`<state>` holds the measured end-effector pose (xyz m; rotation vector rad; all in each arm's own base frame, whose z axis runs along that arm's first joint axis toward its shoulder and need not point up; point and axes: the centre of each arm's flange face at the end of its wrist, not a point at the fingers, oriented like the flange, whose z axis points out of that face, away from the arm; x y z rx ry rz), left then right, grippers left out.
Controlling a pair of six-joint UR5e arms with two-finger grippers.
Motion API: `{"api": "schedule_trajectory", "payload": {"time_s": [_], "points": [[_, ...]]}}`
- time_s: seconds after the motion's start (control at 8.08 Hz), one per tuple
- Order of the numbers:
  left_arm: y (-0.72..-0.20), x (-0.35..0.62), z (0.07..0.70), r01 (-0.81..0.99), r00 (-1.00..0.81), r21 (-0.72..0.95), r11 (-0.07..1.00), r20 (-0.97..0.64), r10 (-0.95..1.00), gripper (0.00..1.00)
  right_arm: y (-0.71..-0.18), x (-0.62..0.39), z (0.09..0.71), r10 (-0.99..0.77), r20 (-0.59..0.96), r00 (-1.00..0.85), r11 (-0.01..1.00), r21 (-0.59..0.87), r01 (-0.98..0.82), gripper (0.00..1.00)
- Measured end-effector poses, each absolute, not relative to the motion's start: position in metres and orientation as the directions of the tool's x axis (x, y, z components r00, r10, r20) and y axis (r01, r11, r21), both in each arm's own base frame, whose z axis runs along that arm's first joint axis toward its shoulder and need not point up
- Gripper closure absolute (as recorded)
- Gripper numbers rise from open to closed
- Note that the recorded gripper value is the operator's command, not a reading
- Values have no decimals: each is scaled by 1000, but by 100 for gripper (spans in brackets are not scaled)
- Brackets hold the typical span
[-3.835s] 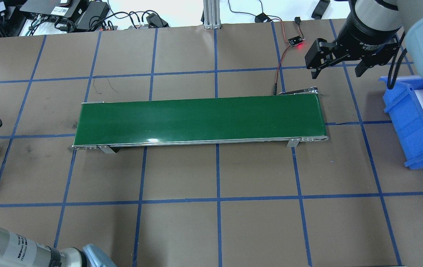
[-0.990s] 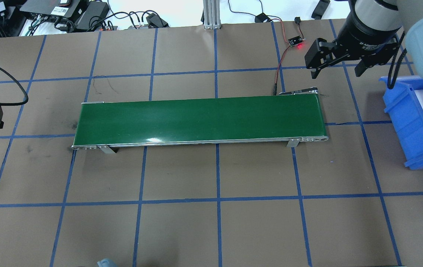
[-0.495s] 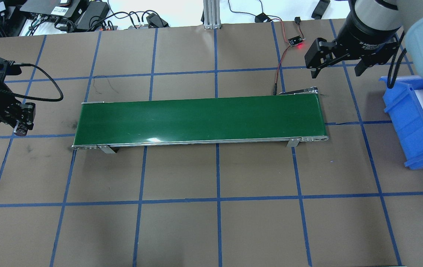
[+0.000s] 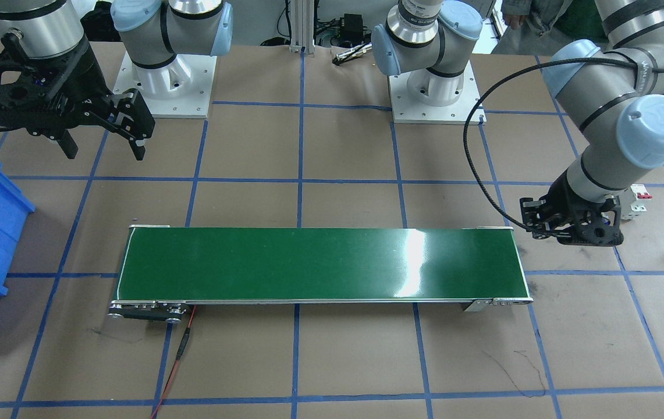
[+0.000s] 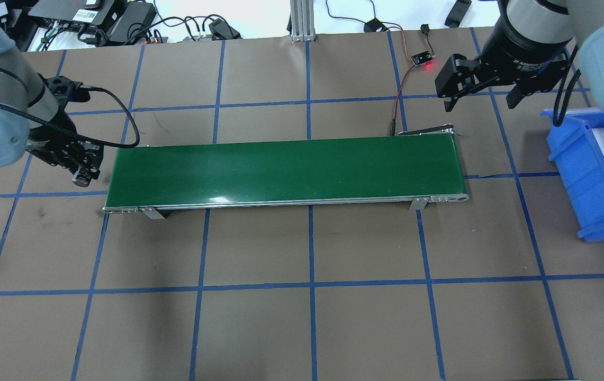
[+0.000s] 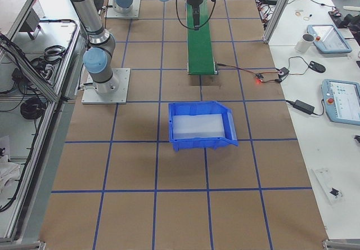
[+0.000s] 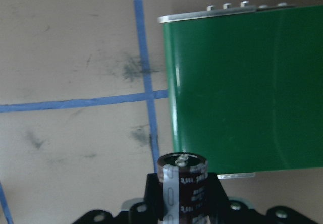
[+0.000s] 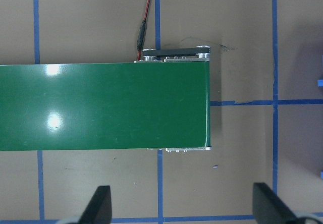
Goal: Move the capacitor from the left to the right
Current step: 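Lower the capacitor onto the near end of the green conveyor belt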
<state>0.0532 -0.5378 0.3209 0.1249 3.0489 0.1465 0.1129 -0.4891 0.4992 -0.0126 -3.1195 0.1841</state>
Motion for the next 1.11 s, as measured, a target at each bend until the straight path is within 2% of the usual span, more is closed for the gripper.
{"api": "schedule_trajectory", "payload": {"time_s": [0.49, 1.11], "points": [[-561, -12, 288, 170, -984, 92, 981, -45, 175, 100, -489, 113, 499, 7, 17, -1000, 993, -115, 5, 0], [-590, -23, 257, 61, -996, 70, 996, -56, 65, 100, -489, 111, 499, 11, 17, -1000, 994, -113, 9, 0]]}}
